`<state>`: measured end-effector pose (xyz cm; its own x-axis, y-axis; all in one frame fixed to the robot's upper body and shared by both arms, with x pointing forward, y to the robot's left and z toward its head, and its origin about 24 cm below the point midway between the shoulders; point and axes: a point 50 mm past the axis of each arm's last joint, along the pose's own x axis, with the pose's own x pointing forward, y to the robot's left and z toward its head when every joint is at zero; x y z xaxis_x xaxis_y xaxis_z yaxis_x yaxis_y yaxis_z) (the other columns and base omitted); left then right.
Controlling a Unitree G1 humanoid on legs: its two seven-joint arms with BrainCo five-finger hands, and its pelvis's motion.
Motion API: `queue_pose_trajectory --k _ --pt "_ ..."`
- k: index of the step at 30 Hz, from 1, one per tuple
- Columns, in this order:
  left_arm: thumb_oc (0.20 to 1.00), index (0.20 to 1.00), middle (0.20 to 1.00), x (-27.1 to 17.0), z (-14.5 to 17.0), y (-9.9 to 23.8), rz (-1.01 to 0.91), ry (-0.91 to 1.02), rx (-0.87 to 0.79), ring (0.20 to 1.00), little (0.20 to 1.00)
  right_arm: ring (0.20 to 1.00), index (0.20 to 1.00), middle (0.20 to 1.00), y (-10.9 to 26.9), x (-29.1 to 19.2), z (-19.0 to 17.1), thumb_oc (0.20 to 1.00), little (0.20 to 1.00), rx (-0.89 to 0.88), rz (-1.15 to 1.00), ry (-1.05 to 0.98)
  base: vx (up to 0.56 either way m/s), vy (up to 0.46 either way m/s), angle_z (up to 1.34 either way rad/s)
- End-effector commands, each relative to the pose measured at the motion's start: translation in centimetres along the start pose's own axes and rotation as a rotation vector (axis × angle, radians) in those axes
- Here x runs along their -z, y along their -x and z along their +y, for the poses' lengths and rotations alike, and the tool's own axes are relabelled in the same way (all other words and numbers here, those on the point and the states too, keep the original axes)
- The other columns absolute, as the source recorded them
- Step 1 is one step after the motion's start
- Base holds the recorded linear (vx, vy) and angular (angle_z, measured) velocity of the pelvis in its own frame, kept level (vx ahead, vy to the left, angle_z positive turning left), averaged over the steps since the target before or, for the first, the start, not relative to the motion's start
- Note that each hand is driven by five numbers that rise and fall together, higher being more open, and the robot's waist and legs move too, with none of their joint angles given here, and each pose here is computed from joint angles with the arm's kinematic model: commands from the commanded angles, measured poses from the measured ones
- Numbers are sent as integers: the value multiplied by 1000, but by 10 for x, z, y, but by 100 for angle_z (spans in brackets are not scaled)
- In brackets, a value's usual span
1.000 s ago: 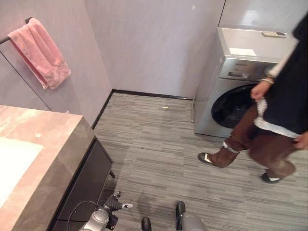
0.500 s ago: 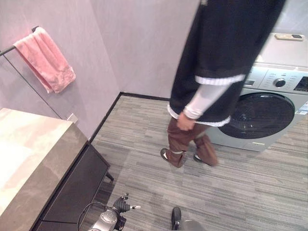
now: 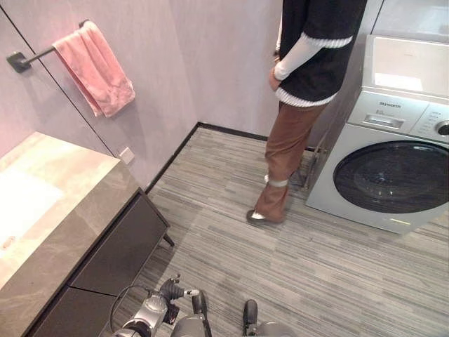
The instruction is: Put brush and paste in cup on sink, flatten towel.
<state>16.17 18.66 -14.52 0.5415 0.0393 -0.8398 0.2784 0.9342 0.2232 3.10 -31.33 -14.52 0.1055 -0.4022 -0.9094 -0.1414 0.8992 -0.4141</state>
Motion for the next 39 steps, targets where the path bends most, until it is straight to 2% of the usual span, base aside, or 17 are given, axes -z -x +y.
queue_pose_trajectory --k 1,6,11,17,27,39 --pt "1000 1000 1000 -17 25 -1 -68 19 -69 1000 1000 1000 1000 1000 2 27 -12 1000 1000 30 64 22 387 176 -47" --pt "1000 1000 1000 -3 28 1 -25 27 -67 1000 1000 1000 1000 1000 1 21 -3 1000 1000 -9 49 0 419 224 -20" --pt "1000 1000 1000 -10 29 1 -61 -34 -58 1000 1000 1000 1000 1000 1 15 7 1000 1000 -42 34 8 307 287 -19" --pt "1000 1000 1000 -24 40 3 -125 -99 -78 1000 1000 1000 1000 1000 1 -27 27 1000 1000 -101 -125 47 186 239 -10" --pt "1000 1000 1000 -14 17 -1 -62 -140 -11 1000 1000 1000 1000 1000 0 -15 15 1000 1000 -46 -68 36 264 112 23" --pt "1000 1000 1000 6 3 -1 37 -97 5 1000 1000 1000 1000 1000 1 12 17 1000 1000 -70 27 44 410 -180 48"
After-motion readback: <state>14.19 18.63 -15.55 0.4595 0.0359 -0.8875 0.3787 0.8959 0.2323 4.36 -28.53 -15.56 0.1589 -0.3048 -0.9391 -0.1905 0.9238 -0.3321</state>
